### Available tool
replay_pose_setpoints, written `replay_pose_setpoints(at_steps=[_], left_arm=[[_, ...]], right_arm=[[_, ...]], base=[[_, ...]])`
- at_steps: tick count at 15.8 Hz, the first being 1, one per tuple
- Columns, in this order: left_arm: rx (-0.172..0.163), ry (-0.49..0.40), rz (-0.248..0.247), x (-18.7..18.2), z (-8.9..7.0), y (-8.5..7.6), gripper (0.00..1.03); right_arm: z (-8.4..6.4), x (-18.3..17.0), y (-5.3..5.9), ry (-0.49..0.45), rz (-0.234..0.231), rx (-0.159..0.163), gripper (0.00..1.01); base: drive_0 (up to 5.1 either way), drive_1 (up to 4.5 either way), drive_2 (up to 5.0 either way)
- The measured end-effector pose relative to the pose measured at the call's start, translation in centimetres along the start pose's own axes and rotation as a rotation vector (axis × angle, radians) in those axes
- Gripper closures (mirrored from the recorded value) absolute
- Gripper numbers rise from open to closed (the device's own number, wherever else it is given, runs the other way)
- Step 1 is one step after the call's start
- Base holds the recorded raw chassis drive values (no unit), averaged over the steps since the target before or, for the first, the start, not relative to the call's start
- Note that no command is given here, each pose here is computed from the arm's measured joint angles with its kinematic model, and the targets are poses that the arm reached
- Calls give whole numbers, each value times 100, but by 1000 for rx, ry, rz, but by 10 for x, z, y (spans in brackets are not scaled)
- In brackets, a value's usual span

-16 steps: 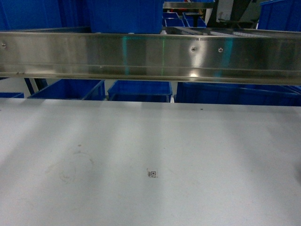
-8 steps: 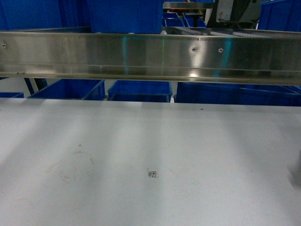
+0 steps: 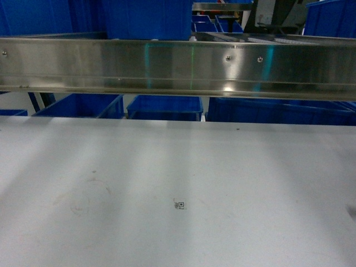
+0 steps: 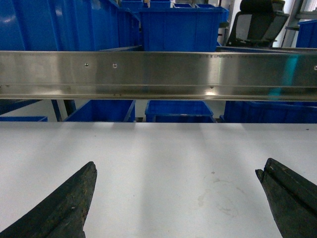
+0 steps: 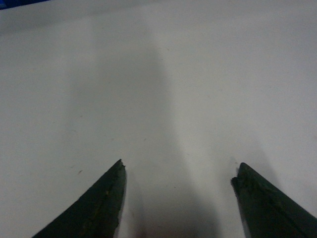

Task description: Place magnetic block on left shelf second layer

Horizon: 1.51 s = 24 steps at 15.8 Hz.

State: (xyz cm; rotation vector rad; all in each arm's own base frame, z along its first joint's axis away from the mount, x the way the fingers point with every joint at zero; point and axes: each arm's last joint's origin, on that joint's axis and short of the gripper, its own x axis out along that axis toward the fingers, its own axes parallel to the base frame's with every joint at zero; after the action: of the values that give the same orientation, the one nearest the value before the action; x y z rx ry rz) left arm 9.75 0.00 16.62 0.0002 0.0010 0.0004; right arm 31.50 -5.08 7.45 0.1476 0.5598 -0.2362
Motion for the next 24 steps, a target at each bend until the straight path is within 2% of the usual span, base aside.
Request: replay_pose_setpoints(at_steps=[2, 3, 4, 6, 8, 9, 11, 13, 15, 16, 17, 19, 22, 24], left_arm=[[0, 0, 0, 0, 0, 0, 5], [0, 0, 0, 0, 0, 0, 5], [0, 0, 0, 0, 0, 0, 5], [0, 0, 0, 0, 0, 0, 5], [0, 0, 0, 0, 0, 0, 5], [0, 0, 0, 0, 0, 0, 5], [0, 0, 0, 0, 0, 0, 5], [0, 0, 0, 0, 0, 0, 5], [0, 0, 0, 0, 0, 0, 5], [0, 0, 0, 0, 0, 0, 5], [0, 0, 0, 0, 0, 0, 5], [0, 0, 0, 0, 0, 0, 5], [0, 0, 0, 0, 0, 0, 5], [0, 0, 0, 0, 0, 0, 5]], right_arm=[[-5, -3, 5, -27, 29, -38, 64], [-9, -10, 9, -32, 62, -77, 70], [-12, -21, 11, -27, 92, -106, 70], [-6, -41, 13, -14, 160, -117, 70], [21, -68, 16, -98, 223, -117, 70], [41, -90, 15, -165, 261, -113, 70], [60, -120, 11, -203, 294, -90, 70], [70, -145, 17, -244, 318, -87, 70], [68, -154, 26, -273, 317, -94, 70], [63, -158, 28, -294, 300, -114, 70], [64, -160, 28, -323, 281, -138, 70], [65, -160, 27, -334, 272, -165, 70], [65, -160, 24, -334, 266, -193, 70], [63, -161, 24, -322, 271, -198, 70]], base=[[0, 0, 0], [0, 0, 0], [0, 0, 0], [0, 0, 0], [0, 0, 0], [0, 0, 0], [0, 0, 0], [0, 0, 0], [0, 0, 0], [0, 0, 0], [0, 0, 0], [0, 0, 0], [0, 0, 0], [0, 0, 0]])
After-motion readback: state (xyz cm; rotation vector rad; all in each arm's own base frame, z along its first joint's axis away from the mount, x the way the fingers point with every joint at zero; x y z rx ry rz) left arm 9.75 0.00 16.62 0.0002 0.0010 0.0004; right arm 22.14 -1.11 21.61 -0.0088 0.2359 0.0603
